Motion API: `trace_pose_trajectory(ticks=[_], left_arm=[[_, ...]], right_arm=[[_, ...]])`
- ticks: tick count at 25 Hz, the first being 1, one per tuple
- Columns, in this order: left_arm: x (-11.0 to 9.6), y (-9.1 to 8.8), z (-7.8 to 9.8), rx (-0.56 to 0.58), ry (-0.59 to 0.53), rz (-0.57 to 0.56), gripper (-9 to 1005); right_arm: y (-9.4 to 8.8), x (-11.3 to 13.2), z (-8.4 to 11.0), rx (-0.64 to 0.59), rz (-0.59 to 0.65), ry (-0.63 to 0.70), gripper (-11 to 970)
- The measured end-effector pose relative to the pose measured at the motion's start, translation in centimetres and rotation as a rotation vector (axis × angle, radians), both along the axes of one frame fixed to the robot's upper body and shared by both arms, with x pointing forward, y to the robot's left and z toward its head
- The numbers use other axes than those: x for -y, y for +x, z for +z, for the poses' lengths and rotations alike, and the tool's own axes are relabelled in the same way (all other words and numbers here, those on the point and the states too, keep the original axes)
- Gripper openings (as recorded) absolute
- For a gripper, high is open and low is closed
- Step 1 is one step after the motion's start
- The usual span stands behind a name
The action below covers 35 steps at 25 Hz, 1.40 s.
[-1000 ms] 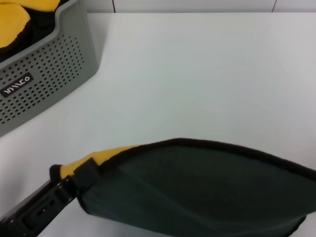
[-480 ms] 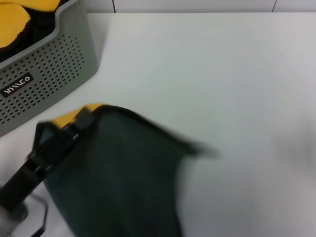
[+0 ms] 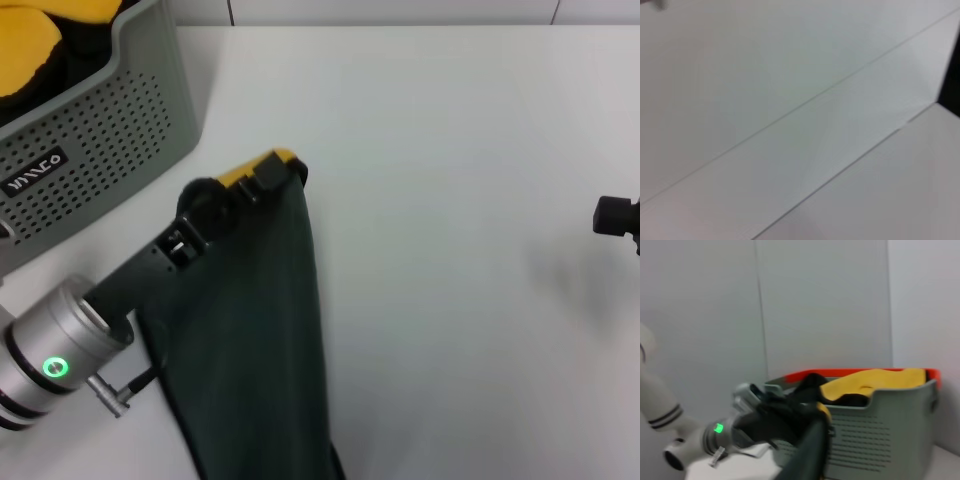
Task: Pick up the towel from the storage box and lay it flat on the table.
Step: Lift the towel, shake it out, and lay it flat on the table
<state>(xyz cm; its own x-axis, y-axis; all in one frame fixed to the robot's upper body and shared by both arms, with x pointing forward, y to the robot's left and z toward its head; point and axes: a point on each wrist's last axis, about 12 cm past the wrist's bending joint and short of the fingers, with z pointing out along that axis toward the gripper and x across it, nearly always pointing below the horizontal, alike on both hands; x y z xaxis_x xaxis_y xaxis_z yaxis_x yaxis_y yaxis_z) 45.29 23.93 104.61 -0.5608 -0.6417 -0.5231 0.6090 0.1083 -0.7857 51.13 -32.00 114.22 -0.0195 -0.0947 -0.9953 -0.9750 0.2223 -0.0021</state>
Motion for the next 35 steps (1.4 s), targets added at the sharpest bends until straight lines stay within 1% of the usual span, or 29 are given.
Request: trace_pose_trajectory(ticks=[3,5,8,12,14,15,16,18,21,22,23,25,27,30,35], left_arm=[[0.0,0.1,1.4,0.088,-0.053,-0.041,10],[0.3,0.3,2.8,0.159,-0.1,-0.114,10],[1.4,0.8,4.6,0.236,-0.131,-0.258,10],[2.8,1.6,6.1,0.266,-0.138,-0.399,10],[3.3,2.0,6.6,0.277,-0.135,-0.441,10],[3.6,2.1,6.8,0.284,-0.134,-0.456,10],[3.6,2.1,6.8,0.284,-0.134,-0.456,10],[4.0,2.5,7.3,0.31,-0.137,-0.475,10],[4.2,2.8,7.7,0.327,-0.137,-0.486,10],[4.3,2.9,7.8,0.331,-0.137,-0.49,10],[4.3,2.9,7.8,0.332,-0.137,-0.491,10],[4.3,2.9,7.8,0.332,-0.136,-0.488,10],[4.3,2.9,7.8,0.332,-0.136,-0.488,10],[4.3,3.0,7.9,0.338,-0.135,-0.489,10],[4.5,2.9,8.0,0.346,-0.13,-0.506,10]], right_arm=[[0.2,0.0,-0.7,-0.009,-0.055,-0.005,29],[0.5,-0.4,-1.2,-0.02,-0.072,-0.009,37],[0.8,-1.5,-1.9,-0.012,-0.051,-0.01,48],[0.9,-2.8,-2.4,0.041,-0.01,-0.009,63],[0.9,-3.3,-2.4,0.058,-0.001,-0.005,71],[1.0,-3.5,-2.4,0.059,0.003,-0.002,109],[1.0,-3.7,-2.5,0.057,0.011,0.002,146],[1.1,-4.4,-2.6,0.046,0.039,0.006,221],[0.8,-6.0,-2.8,0.023,0.141,0.006,338],[0.8,-6.0,-2.8,0.023,0.141,0.006,381],[0.6,-6.3,-2.7,0.021,0.171,0.014,423],[0.4,-6.4,-2.5,0.025,0.192,0.031,508],[0.5,-6.3,-2.5,0.027,0.186,0.031,561],[1.2,-6.5,-3.0,0.02,0.137,-0.003,641],[1.8,-7.2,-3.5,0.016,0.125,-0.038,642]])
